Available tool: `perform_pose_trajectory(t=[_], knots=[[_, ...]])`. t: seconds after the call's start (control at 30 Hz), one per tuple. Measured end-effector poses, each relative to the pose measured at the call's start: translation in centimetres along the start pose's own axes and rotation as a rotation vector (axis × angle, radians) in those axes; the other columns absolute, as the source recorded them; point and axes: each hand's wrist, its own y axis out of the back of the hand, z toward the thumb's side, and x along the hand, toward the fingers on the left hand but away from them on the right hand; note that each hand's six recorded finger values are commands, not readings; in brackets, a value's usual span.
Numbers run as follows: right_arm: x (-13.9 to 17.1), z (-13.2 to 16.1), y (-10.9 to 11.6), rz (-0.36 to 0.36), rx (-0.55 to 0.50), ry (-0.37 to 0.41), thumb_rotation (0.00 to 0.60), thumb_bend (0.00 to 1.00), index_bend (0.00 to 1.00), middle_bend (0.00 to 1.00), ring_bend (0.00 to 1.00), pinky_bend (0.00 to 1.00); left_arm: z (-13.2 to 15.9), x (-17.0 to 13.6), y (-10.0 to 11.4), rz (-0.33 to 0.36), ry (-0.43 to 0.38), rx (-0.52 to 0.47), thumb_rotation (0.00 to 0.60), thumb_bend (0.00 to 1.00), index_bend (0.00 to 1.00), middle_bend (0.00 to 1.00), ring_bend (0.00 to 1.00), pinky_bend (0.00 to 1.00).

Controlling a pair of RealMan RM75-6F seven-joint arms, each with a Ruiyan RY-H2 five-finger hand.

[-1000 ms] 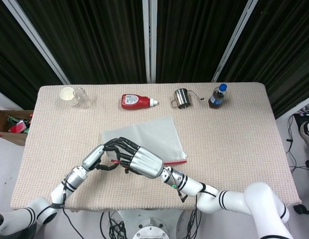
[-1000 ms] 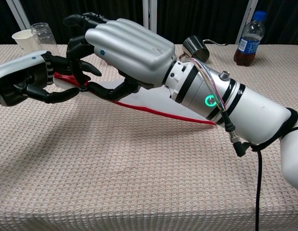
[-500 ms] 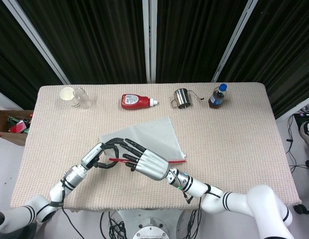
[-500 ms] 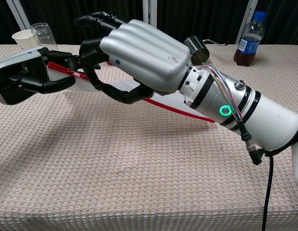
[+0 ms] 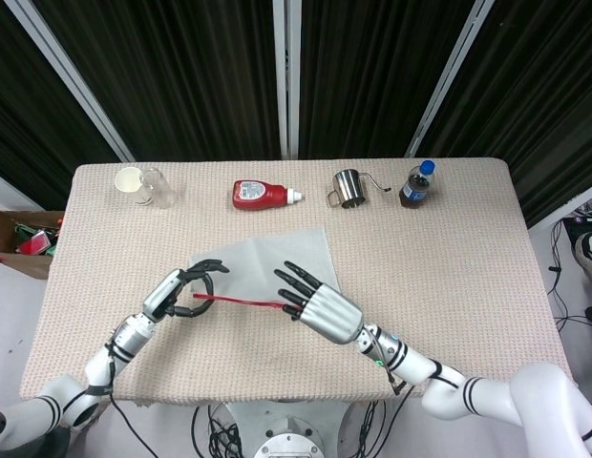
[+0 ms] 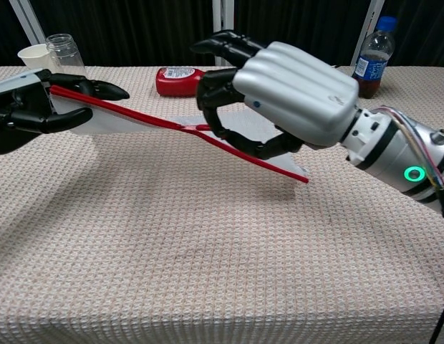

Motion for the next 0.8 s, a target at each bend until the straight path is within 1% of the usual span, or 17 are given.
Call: perform_pose_trajectory(t=[0.17,0.4,0.5,0.63,0.7,0.73,0.77,0.8], knots=[[4.0,-2.4,0.0,0.061,0.038,-0.08,0.6,0.48,0.94,0.31,0.01,0.0,-0.4,-0.4,0.7,0.029,0.012,0.044,0.6,0.48,0.67,0.26,0.13,0.15],[10.7,-5.5,0.2,0.145,0.047,-0.248,0.6,0.48,0.94,0.31,0.01,0.0,-0.9,-1.0,1.1,0.058,0.036,0.135,0.6,0.48,0.67,0.26,0.13,0.15],[12.5,-6.2,0.2,0.161,0.035,-0.297,0.6,0.48,0.94,0.31,0.01,0.0,-1.0,-1.1,0.9,0.057,0.043,0.157,0.6,0.48,0.67,0.26,0.13,0.15],[13.4,-6.7,0.2,0.168,0.03,-0.317,0.6,0.48,0.92,0.31,0.0,0.0,-1.0,-1.1,0.3,0.05,0.048,0.164,0.6,0.48,0.67,0.26,0.13,0.15],[13.5,-6.7,0.1,0.177,0.026,-0.319,0.6,0.46,0.83,0.27,0.0,0.0,-1.0,-1.1,0.2,0.049,0.05,0.177,0.6,0.48,0.66,0.25,0.13,0.15],[13.6,-6.7,0.1,0.183,0.024,-0.321,0.6,0.4,0.71,0.22,0.0,0.0,-1.1,-1.1,0.2,0.048,0.052,0.19,0.6,0.48,0.65,0.25,0.13,0.15],[13.6,-6.7,0.1,0.192,0.021,-0.325,0.6,0.33,0.58,0.18,0.0,0.0,-1.1,-1.1,0.2,0.046,0.055,0.208,0.6,0.46,0.6,0.23,0.12,0.15],[13.7,-6.8,0.1,0.205,0.017,-0.333,0.6,0.23,0.4,0.13,0.0,0.0,-1.2,-1.1,0.2,0.042,0.06,0.241,0.6,0.43,0.53,0.21,0.12,0.15]])
